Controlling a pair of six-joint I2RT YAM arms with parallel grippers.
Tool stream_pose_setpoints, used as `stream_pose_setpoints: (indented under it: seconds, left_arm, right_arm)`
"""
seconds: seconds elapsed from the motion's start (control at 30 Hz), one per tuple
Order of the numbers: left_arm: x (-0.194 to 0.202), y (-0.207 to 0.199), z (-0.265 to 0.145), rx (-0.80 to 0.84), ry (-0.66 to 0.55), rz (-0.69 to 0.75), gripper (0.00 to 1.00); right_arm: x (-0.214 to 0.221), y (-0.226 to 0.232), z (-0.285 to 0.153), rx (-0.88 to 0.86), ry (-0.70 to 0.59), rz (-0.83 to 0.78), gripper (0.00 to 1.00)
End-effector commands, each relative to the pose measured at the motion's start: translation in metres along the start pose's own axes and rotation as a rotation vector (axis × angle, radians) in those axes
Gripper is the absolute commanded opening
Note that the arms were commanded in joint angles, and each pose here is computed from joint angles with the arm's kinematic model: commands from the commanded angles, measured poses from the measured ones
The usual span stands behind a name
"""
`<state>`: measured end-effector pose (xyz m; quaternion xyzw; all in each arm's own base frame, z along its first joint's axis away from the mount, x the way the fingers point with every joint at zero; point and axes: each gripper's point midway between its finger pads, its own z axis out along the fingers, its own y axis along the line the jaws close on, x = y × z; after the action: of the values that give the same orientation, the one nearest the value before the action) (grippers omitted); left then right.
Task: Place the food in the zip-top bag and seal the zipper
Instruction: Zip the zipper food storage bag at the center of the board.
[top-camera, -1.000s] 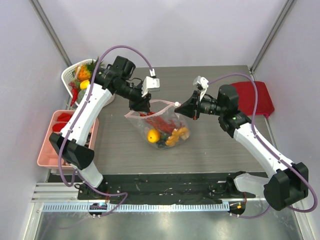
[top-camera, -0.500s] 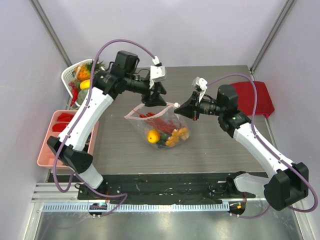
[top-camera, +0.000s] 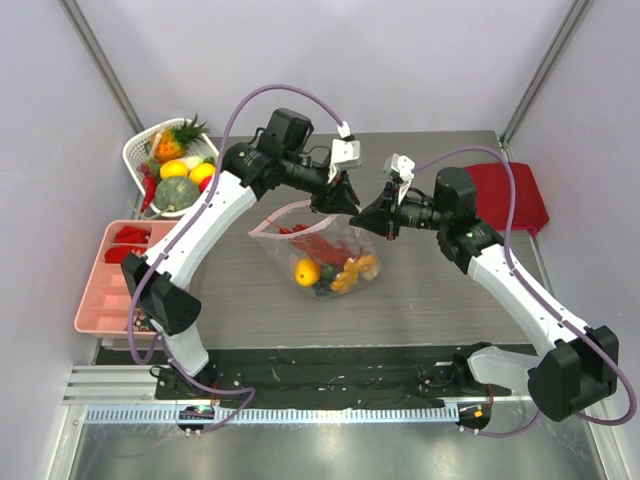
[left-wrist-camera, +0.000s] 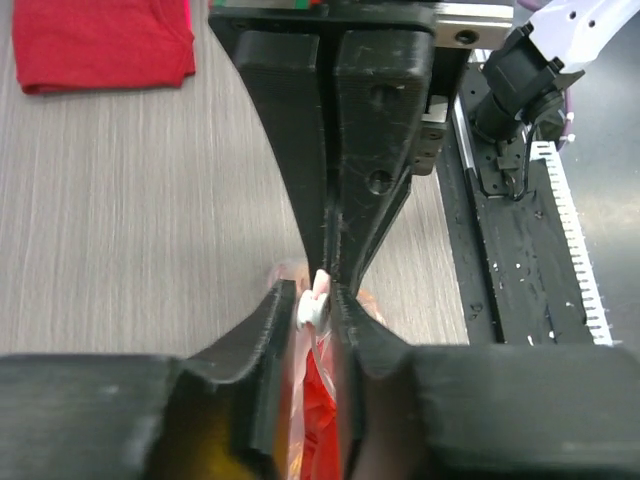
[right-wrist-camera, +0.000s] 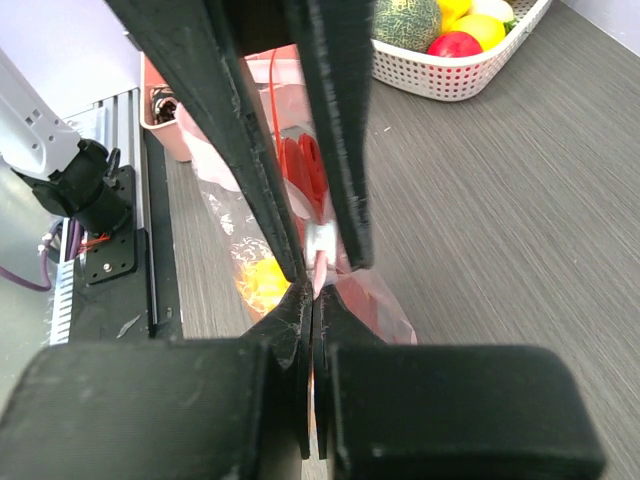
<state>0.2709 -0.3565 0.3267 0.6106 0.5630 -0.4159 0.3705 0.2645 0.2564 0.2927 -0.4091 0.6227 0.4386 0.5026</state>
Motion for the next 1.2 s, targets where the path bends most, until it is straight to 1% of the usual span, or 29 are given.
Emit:
stream_pose_setpoints:
  seconds: [0.0,0.03,0.13,0.2,0.5,0.7,0.73,0.83,1.0,1.17]
  left_arm:
    - [-0.009,-0.001,-0.001,0.000,-0.020,0.038,0.19]
    - [-0.003,-0.004,-0.002,0.006,0.002,0.018,0.13]
    - [0.006,-0.004,-0.011,-0.002,0.026,-0.006,0.02]
    - [0.010,-0.004,-0.018,-0.011,0.039,-0.015,0.01]
    - [0.043,-0.003,-0.053,-0.057,0.140,-0.083,0.01]
    - [0.066,-0.007,-0.086,-0.105,0.220,-0.132,0.00]
    - [0.068,-0.007,-0.093,-0.122,0.234,-0.120,0.00]
    - [0.085,-0.007,-0.112,-0.160,0.271,-0.168,0.00]
    - [0.101,-0.011,-0.146,-0.248,0.314,-0.180,0.00]
    - [0.121,-0.018,-0.172,-0.309,0.360,-0.198,0.00]
  right_arm:
    - [-0.036,0.010,-0.006,-0.004,-0.074,-0.121,0.01]
    - [-0.035,0.010,-0.007,-0.002,-0.073,-0.123,0.01]
    - [-0.033,0.009,-0.008,0.013,-0.071,-0.125,0.01]
    - [-0.031,0.008,-0.009,0.024,-0.068,-0.120,0.01]
    - [-0.033,-0.001,-0.012,0.084,-0.081,-0.109,0.01]
    - [-0.033,-0.015,-0.018,0.163,-0.091,-0.089,0.01]
    - [-0.034,-0.016,-0.020,0.172,-0.094,-0.090,0.01]
    - [-0.032,-0.023,-0.023,0.211,-0.097,-0.077,0.01]
    - [-0.029,-0.032,-0.029,0.262,-0.103,-0.068,0.01]
    - [-0.026,-0.037,-0.033,0.294,-0.107,-0.068,0.01]
